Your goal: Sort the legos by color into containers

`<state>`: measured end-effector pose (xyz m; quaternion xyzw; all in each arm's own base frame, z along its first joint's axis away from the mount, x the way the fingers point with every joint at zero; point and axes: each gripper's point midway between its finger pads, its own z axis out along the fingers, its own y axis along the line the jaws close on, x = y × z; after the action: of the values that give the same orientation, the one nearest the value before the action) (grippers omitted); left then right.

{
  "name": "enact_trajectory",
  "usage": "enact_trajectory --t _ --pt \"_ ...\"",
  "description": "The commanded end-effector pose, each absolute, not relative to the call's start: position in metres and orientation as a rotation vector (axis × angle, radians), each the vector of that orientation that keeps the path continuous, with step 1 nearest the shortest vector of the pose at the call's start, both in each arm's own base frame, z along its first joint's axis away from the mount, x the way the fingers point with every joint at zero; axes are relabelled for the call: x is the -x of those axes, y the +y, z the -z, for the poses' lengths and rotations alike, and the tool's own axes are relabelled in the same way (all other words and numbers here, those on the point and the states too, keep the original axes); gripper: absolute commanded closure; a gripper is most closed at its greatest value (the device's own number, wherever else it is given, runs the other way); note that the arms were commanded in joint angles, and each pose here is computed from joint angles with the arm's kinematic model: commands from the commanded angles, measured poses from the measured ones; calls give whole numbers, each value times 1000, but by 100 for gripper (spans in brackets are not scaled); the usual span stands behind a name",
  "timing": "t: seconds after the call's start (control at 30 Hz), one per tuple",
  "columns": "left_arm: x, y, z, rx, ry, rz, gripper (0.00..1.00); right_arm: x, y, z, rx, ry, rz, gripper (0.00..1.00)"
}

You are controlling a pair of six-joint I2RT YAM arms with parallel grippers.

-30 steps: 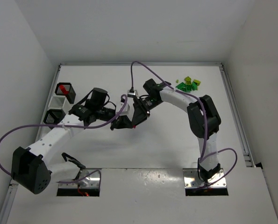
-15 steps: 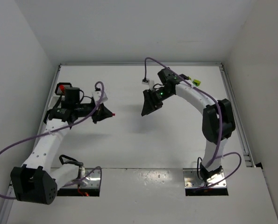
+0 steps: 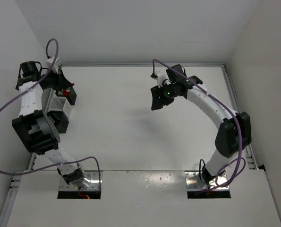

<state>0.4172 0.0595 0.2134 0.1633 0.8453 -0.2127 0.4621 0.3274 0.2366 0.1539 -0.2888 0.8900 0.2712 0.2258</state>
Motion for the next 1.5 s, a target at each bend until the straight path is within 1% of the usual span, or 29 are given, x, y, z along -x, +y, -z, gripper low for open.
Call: enact_trajectory --t 0.0,0.03,0.1,0.23,0.33,0.53,0.6,0.67,0.7,0.77,0.8,0.87,0.9,0.93,1.0,1.17,1.2,1.23,1.3,1.37,1.4,1.43,1.47 --pt "-436 92 -215 -334 2128 477 100 -335 227 -168 803 2379 -653 49" --pt "-443 104 -201 -305 2159 469 100 -336 225 -168 808 2377 -634 49" --pt "-452 116 -200 -312 2174 412 100 -335 224 -164 809 2386 -634 49" --pt "-463 138 -178 -267 2249 325 100 -336 223 -164 816 2384 -619 49" --pt "-465 146 -159 -241 2299 313 100 -337 221 -163 835 2375 -599 49" --pt "-471 165 -149 -181 2336 248 100 -338 218 -154 831 2408 -576 49" --pt "-471 167 -137 -169 2361 249 100 -338 218 -151 843 2413 -573 49" --pt "-473 168 -141 -172 2353 242 100 -339 216 -150 839 2415 -561 49" --pt "-474 171 -144 -172 2349 225 88 -339 216 -150 839 2415 -561 47" --pt "-474 171 -144 -172 2349 225 76 -340 215 -150 836 2416 -549 47" --pt "-475 169 -145 -176 2343 238 61 -340 215 -150 836 2416 -549 47" --pt "-475 168 -146 -180 2338 247 52 -340 215 -150 836 2416 -549 47" --pt "-477 166 -153 -192 2314 250 45 -341 214 -149 832 2418 -535 47" --pt "-477 166 -153 -192 2314 250 43 -341 214 -149 832 2419 -535 47" --pt "-478 164 -166 -193 2284 243 42 -342 212 -146 828 2420 -522 47" --pt "-473 152 -207 -243 2180 270 42 -353 194 -148 783 2383 -388 47" --pt "-471 147 -220 -262 2149 276 42 -357 187 -148 758 2378 -355 47" --pt "-464 141 -243 -268 2110 269 39 -359 183 -148 748 2373 -329 47" --pt "-459 125 -269 -251 2073 276 39 -374 161 -149 686 2367 -228 47" --pt "-442 102 -309 -304 1997 252 35 -394 141 -153 608 2358 -146 47" --pt "-434 95 -323 -323 1966 248 30 -404 134 -159 578 2349 -123 47" --pt "-426 83 -335 -345 1936 268 1 -413 124 -159 558 2351 -82 47" --pt "-408 72 -363 -380 1869 239 0 -423 109 -160 511 2358 -64 47"
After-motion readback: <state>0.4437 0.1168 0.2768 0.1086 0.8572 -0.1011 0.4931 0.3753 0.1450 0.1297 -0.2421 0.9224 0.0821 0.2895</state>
